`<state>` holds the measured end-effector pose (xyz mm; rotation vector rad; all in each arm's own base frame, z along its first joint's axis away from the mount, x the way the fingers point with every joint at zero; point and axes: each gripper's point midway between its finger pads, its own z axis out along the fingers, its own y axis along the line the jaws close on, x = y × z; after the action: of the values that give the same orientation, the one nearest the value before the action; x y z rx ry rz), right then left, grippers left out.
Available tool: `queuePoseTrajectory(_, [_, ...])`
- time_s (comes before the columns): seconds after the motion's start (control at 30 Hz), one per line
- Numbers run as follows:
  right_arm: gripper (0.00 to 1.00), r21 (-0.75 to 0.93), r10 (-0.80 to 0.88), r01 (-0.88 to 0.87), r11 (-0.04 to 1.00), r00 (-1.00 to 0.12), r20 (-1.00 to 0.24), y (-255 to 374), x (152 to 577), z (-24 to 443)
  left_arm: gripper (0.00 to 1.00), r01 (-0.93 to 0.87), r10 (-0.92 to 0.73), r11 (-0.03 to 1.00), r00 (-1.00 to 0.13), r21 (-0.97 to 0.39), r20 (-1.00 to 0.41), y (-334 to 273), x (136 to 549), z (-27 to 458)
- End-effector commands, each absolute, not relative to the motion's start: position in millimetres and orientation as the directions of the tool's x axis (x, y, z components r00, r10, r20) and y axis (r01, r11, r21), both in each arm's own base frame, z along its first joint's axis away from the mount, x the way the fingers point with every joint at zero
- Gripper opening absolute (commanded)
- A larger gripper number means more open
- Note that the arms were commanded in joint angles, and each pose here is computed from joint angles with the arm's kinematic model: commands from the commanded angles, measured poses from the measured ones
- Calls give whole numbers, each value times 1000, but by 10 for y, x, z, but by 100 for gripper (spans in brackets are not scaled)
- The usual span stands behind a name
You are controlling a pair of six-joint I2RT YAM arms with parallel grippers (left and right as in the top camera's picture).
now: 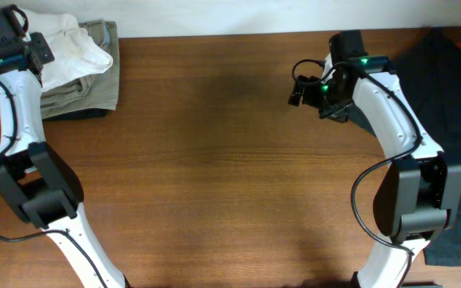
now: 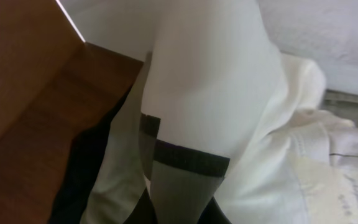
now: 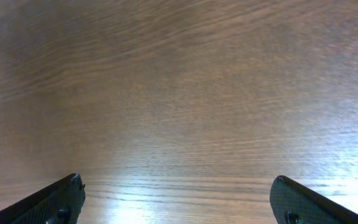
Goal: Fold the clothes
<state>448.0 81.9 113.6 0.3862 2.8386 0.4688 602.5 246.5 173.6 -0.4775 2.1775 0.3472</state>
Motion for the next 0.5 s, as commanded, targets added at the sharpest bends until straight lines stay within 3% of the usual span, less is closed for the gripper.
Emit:
queuePoseTrajectory(0.0, [99, 337, 274, 198, 920, -942, -193, 930, 4459, 1137, 1, -495, -229, 866, -521, 72, -822, 2698, 6095, 1628])
queuePoseTrajectory(0.13, [99, 334, 269, 197, 922, -945, -185, 952, 4436, 1129, 6, -510, -235, 857, -514, 74, -825, 2846, 6104, 1487])
queuePoseTrajectory(0.17, [99, 334, 267, 195, 922, -946, -185, 962, 4433, 1128, 32, -511, -239, 856, -522, 76, -819, 2854, 6095, 1437])
queuePoseTrajectory(0.2, [99, 334, 265, 193, 923, -946, -185, 971, 4432, 1128, 64, -511, -241, 856, -527, 77, -815, 2852, 6088, 1419])
queuePoseTrajectory(0.23, [99, 334, 263, 191, 923, -947, -185, 981, 4429, 1128, 87, -510, -241, 856, -527, 77, -815, 2852, 6089, 1421])
queuePoseTrajectory(0.33, [99, 333, 263, 192, 923, -948, -182, 980, 4421, 1126, 87, -522, -209, 844, -537, 127, -817, 2910, 6041, 1506])
queuePoseTrajectory(0.47, [99, 333, 262, 192, 923, -948, -181, 981, 4420, 1122, 84, -519, -188, 846, -502, 120, -844, 2797, 5968, 2011])
